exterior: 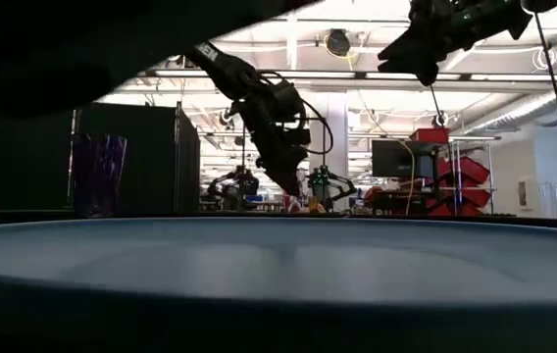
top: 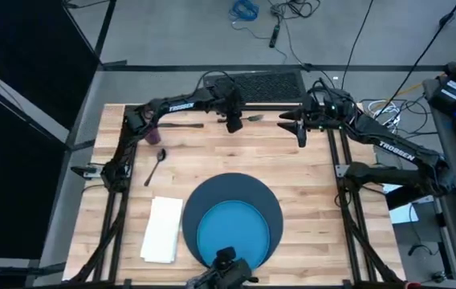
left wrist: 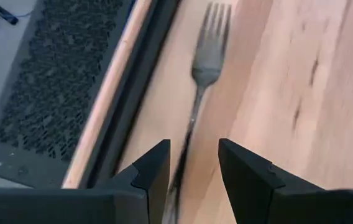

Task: Set table place
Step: Put the fork on the white table napkin

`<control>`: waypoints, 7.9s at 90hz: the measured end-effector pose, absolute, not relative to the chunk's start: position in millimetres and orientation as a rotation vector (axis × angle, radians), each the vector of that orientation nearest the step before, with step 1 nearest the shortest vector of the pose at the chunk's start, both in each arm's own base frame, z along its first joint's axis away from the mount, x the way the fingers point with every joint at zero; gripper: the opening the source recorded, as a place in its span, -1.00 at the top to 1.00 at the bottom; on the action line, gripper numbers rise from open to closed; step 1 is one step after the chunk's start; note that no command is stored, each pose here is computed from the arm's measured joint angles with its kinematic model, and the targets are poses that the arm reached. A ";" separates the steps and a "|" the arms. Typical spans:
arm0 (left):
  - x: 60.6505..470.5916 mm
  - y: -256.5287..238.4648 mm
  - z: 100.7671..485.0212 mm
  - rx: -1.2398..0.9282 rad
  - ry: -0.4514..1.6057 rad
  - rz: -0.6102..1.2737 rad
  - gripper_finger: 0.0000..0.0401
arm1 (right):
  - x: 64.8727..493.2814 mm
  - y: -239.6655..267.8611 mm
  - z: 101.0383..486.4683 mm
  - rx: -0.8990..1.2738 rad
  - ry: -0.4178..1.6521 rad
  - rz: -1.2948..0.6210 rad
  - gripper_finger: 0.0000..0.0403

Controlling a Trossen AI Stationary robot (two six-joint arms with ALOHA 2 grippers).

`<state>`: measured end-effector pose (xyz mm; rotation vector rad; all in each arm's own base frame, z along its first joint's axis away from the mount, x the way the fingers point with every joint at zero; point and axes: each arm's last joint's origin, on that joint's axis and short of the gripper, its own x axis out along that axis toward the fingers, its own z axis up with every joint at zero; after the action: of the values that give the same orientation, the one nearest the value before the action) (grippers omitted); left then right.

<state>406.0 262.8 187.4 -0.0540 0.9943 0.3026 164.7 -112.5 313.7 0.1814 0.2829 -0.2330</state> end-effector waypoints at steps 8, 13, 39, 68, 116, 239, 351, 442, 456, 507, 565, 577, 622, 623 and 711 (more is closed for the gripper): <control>408.3 261.9 189.0 -0.083 0.984 0.259 0.39 | 164.7 -112.5 313.7 0.180 0.283 -0.233 0.26; 408.5 261.2 190.5 -0.097 0.977 0.235 0.39 | 164.7 -112.5 313.8 0.177 0.283 -0.233 0.26; 400.9 280.2 206.4 -0.275 0.934 0.216 0.39 | 165.6 -113.1 317.2 0.156 0.250 -0.232 0.26; 391.1 302.5 181.6 -0.404 1.021 0.258 0.39 | 167.2 -111.8 323.1 0.144 0.192 -0.156 0.26; 402.4 288.1 181.4 -0.284 1.056 0.243 0.39 | 167.7 -112.2 325.8 0.132 0.167 -0.157 0.26; 384.3 296.2 161.1 -0.319 1.244 0.308 0.39 | 170.9 -107.0 327.5 0.126 0.154 -0.103 0.26; 365.4 294.2 160.6 -0.261 1.457 0.189 0.39 | 172.8 -105.3 331.5 0.092 0.118 -0.089 0.26; 407.2 283.1 180.7 0.176 1.251 0.043 0.57 | 172.8 -105.2 331.5 0.088 0.118 -0.088 0.26; 412.1 283.1 171.2 0.155 1.265 0.039 0.57 | 172.8 -105.2 331.7 0.088 0.117 -0.088 0.26; 422.8 295.3 174.2 0.139 1.270 0.058 0.57 | 172.9 -105.2 332.1 0.088 0.113 -0.087 0.26; 417.0 310.3 165.2 0.005 1.204 0.064 0.57 | 175.3 -101.1 333.7 0.084 0.098 -0.043 0.26; 417.9 310.2 161.1 -0.039 1.189 0.052 0.57 | 175.3 -101.2 334.4 0.082 0.093 -0.043 0.26; 414.5 314.3 156.9 -0.124 1.178 0.063 0.57 | 175.4 -101.2 334.9 0.079 0.087 -0.043 0.26; 414.3 314.5 156.9 -0.126 1.179 0.065 0.57 | 175.4 -101.2 334.9 0.079 0.087 -0.043 0.26; 407.2 316.9 155.8 -0.142 1.223 0.067 1.00 | 175.5 -100.6 336.5 0.072 0.073 -0.017 0.26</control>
<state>407.2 316.9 155.8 -0.1420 1.2230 0.0666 175.5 -100.6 336.5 0.0717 0.0735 -0.0174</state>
